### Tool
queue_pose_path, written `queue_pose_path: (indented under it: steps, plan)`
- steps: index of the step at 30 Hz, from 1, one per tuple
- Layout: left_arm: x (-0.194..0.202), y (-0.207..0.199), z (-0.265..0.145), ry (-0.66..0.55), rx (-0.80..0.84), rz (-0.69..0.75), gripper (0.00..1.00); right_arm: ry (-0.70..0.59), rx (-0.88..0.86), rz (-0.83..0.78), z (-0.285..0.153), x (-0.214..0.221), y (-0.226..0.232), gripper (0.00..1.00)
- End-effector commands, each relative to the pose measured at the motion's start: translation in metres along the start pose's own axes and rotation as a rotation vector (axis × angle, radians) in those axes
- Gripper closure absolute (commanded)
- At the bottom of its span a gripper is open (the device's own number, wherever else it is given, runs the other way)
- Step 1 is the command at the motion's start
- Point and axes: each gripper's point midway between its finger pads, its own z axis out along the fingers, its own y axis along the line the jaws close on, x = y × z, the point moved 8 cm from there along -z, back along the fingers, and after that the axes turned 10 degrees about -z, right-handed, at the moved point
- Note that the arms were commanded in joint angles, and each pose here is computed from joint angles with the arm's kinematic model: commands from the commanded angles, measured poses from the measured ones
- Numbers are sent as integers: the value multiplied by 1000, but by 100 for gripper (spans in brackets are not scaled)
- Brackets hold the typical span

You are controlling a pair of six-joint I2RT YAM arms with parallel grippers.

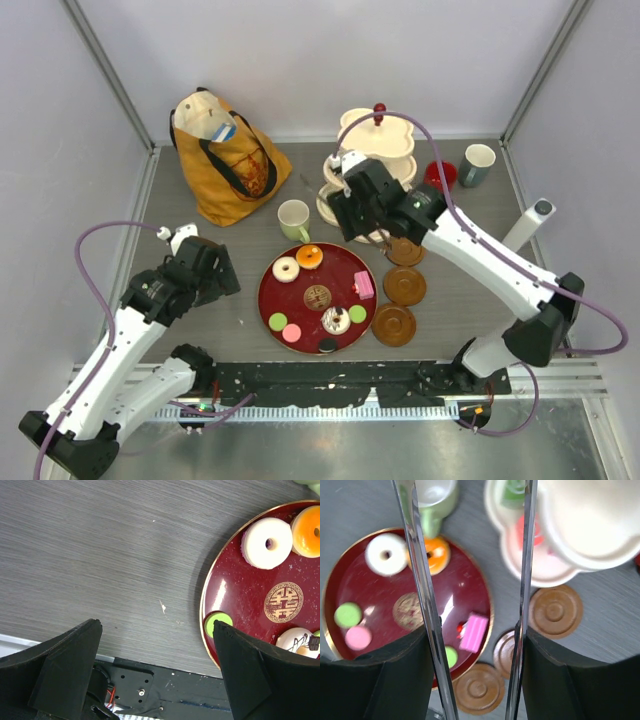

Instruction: Serve the afternoon tea

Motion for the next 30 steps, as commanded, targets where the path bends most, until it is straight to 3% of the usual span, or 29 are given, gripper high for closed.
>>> queue_pose_path:
  steps: [1,7,14,30]
  plan:
    - [-3,-2,0,-17,15,4,0,-88,-114,-91,-27,8,41,36]
    - [-2,-1,0,-18,18,3,0,-10,-195,-121,-27,54,75,36]
    - [-2,-1,0,-16,22,2,0,184,-172,-130,8,112,84,36]
    - [-2,-1,0,-16,19,3,0,283,-117,-201,70,112,101,34]
